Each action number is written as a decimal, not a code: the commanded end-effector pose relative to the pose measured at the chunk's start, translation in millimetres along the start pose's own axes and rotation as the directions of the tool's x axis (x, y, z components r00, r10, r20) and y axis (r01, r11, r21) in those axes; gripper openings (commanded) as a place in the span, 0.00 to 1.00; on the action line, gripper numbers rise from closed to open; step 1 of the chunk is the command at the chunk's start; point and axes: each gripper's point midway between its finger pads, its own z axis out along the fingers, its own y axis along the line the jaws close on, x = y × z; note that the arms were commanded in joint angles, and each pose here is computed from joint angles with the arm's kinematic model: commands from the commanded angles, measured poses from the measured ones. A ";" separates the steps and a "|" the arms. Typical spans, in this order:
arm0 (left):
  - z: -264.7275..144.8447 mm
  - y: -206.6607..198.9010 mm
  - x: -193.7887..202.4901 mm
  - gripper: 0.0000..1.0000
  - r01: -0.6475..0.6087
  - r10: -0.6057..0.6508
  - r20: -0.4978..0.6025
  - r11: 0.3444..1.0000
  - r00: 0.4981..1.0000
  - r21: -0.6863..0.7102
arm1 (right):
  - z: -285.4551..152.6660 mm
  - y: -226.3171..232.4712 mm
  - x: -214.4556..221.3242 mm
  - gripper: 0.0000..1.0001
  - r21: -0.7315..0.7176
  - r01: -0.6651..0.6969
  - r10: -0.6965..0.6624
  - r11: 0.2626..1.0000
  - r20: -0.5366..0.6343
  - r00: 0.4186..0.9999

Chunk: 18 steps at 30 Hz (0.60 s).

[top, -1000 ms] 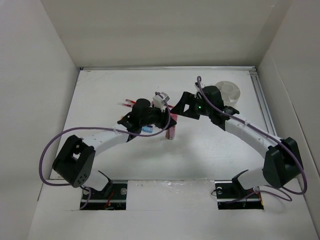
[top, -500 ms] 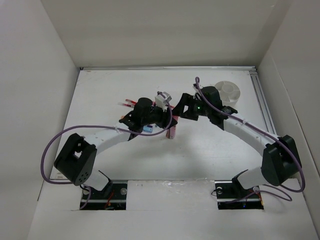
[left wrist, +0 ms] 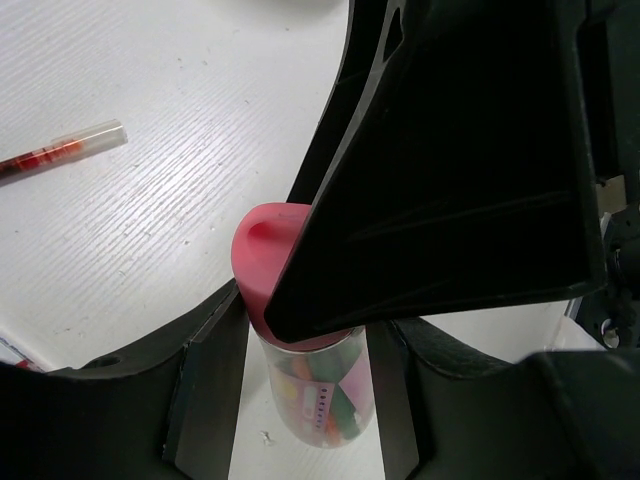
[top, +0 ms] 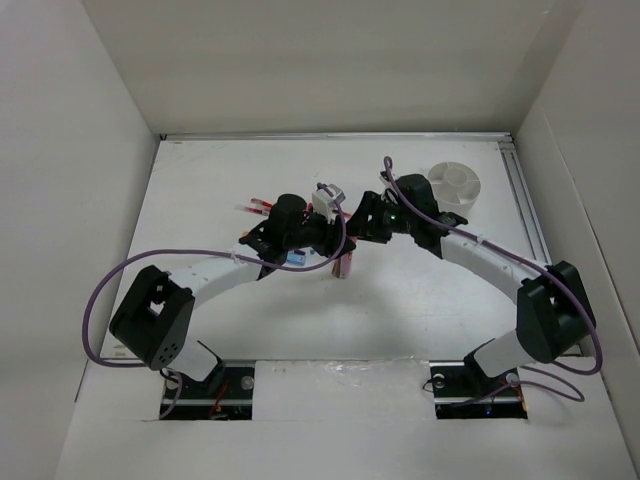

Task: Sort the stationery into containers
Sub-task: Place the stationery in the storage box.

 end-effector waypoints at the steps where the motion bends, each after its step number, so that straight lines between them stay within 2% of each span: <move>1: -3.1 -14.0 -41.2 0.00 -0.074 0.068 0.110 0.996 0.992 0.047 | 1.9 12.3 -1.5 0.58 -0.050 0.024 -0.024 0.998 0.000 1.000; 7: -0.6 -11.7 -42.8 0.01 -0.074 0.069 0.115 0.997 0.991 0.038 | -3.5 14.9 -7.0 0.38 -0.056 0.028 -0.027 0.998 0.019 0.999; 10: -2.8 -10.1 -47.3 0.14 -0.065 0.062 0.128 0.998 0.990 0.019 | -9.7 13.4 -13.8 0.33 -0.045 0.018 -0.015 0.999 0.052 0.999; 11: -2.7 -8.0 -47.9 0.20 -0.064 0.062 0.131 0.998 0.989 0.007 | -11.0 10.1 -17.6 0.33 -0.039 0.012 -0.010 0.999 0.061 0.998; 12: -5.5 -10.5 -51.8 0.32 -0.060 0.058 0.142 0.998 0.988 0.009 | -12.1 7.5 -21.0 0.32 -0.035 -0.002 0.004 0.999 0.068 0.998; 13: -7.3 -9.8 -50.5 0.37 -0.056 0.054 0.157 0.998 0.986 0.004 | -12.1 7.5 -21.0 0.32 -0.035 -0.002 0.005 0.999 0.068 0.998; 16: -14.9 -11.5 -60.0 0.48 -0.066 0.067 0.192 0.998 0.979 -0.012 | -15.1 6.0 -29.9 0.32 -0.025 -0.011 0.014 1.000 0.104 0.995; 18: -21.5 -16.4 -68.5 0.49 -0.077 0.077 0.216 0.997 0.973 -0.008 | -18.4 3.5 -42.8 0.32 -0.021 -0.026 0.029 0.999 0.140 0.990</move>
